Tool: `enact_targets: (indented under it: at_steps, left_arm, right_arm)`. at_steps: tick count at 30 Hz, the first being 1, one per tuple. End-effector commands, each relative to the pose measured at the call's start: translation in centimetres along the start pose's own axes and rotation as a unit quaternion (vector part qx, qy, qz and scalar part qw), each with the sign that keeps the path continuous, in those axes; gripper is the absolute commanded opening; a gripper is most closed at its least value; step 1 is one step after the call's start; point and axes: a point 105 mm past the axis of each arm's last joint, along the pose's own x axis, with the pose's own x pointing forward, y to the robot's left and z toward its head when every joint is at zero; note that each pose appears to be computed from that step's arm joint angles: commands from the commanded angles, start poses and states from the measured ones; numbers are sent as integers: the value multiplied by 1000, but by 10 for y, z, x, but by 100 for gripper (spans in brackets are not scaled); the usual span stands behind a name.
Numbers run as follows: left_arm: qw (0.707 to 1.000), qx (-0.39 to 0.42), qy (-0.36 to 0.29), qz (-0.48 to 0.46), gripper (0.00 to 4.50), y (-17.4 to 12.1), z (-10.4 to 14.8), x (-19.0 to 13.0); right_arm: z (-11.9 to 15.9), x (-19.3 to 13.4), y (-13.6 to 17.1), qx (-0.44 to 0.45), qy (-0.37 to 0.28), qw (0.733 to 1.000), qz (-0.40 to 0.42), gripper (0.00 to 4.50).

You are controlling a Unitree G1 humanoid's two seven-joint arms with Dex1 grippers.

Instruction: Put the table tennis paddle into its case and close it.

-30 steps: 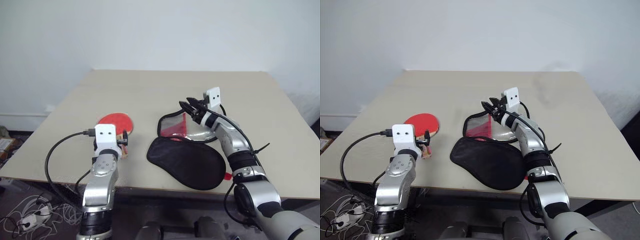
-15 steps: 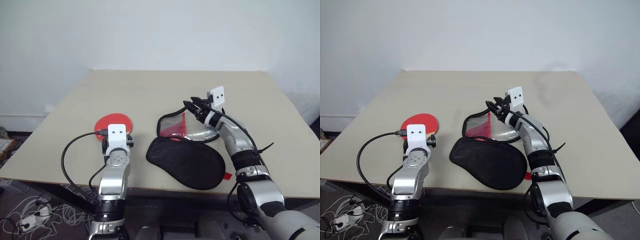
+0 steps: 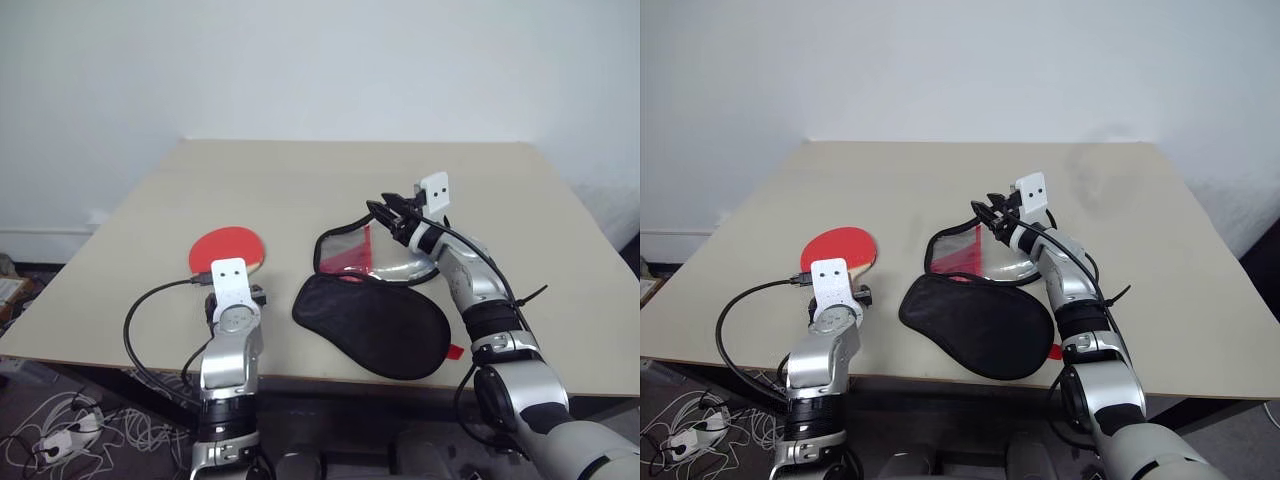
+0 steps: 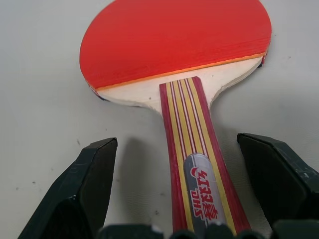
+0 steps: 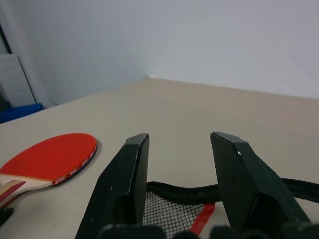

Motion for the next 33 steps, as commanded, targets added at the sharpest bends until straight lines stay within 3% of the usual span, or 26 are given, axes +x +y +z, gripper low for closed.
enact_targets:
  at_steps: [1, 15, 21, 26, 33]
  left_arm:
    - [1000, -17, -4, -7, 409, -1, 8, 0]
    - [999, -32, 9, -34, 409, -10, 8, 4]
    - [999, -37, 8, -37, 277, -10, 10, 5]
    - [998, -40, 7, -39, 138, -10, 11, 7]
    - [998, -43, 7, -36, 126, -10, 13, 8]
  right_arm:
    - [24, 5, 2, -23, -34, 999, 6, 213]
    - [18, -3, 9, -26, -8, 998, 60, 213]
    - [18, -3, 12, -28, -5, 997, 71, 218]
    - [18, -3, 11, -29, -4, 997, 71, 218]
    - [19, -4, 10, -32, -6, 997, 70, 218]
